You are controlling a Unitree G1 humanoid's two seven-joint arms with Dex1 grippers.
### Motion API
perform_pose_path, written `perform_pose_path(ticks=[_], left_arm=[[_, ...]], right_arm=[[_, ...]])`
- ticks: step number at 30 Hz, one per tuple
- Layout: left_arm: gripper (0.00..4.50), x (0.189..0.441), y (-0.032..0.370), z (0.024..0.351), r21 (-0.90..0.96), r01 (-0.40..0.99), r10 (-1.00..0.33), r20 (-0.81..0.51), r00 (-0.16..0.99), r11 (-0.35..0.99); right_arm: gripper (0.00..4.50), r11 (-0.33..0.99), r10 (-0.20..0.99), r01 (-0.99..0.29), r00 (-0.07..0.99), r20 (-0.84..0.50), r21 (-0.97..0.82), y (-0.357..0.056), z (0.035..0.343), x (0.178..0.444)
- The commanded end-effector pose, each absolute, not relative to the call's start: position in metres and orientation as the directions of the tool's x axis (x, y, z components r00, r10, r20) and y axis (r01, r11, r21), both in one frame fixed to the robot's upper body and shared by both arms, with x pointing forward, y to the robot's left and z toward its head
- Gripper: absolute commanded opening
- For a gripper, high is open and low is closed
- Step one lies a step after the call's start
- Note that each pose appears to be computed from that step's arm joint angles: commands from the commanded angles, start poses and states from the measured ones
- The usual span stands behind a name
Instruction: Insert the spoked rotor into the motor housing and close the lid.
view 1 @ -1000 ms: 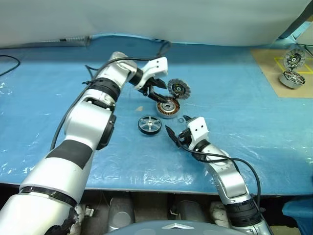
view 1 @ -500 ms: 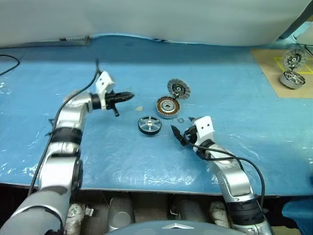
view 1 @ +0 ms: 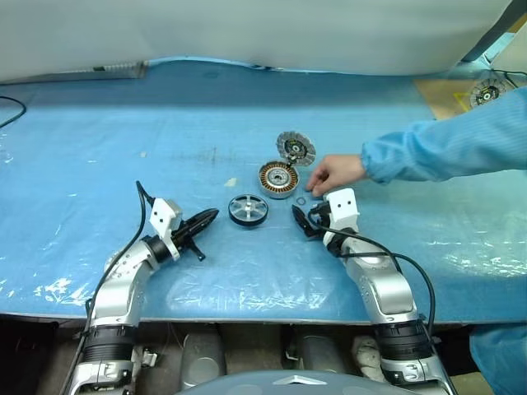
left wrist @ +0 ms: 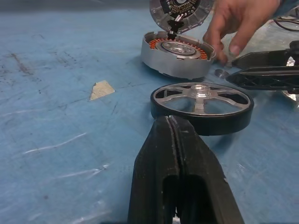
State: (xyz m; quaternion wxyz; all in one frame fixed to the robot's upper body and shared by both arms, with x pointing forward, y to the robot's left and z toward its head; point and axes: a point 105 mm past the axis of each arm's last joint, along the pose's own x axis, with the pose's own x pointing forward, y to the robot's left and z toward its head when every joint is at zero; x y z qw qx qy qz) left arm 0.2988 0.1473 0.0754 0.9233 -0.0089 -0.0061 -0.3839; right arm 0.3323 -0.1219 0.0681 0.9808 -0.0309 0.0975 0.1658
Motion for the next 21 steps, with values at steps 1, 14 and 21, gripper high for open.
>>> perform_pose_path(ticks=[1, 14, 21], left_arm=[[0.02, 0.294, 0.14, 0.084, 0.005, 0.711, -0.71, 0.056, 0.702, 0.703], [0.02, 0.298, 0.147, 0.079, -0.001, 0.695, -0.694, 0.043, 0.719, 0.719], [0.02, 0.298, 0.15, 0.079, 0.002, 0.69, -0.69, 0.041, 0.723, 0.723]], right_arm=[[4.5, 0.939, 0.331, -0.342, 0.928, -0.17, -0.042, -0.118, 0.078, 0.334], [4.5, 0.934, 0.34, -0.354, 0.923, -0.178, -0.052, -0.119, 0.076, 0.33], [4.5, 0.918, 0.382, -0.395, 0.908, -0.172, -0.044, -0.116, 0.079, 0.323]])
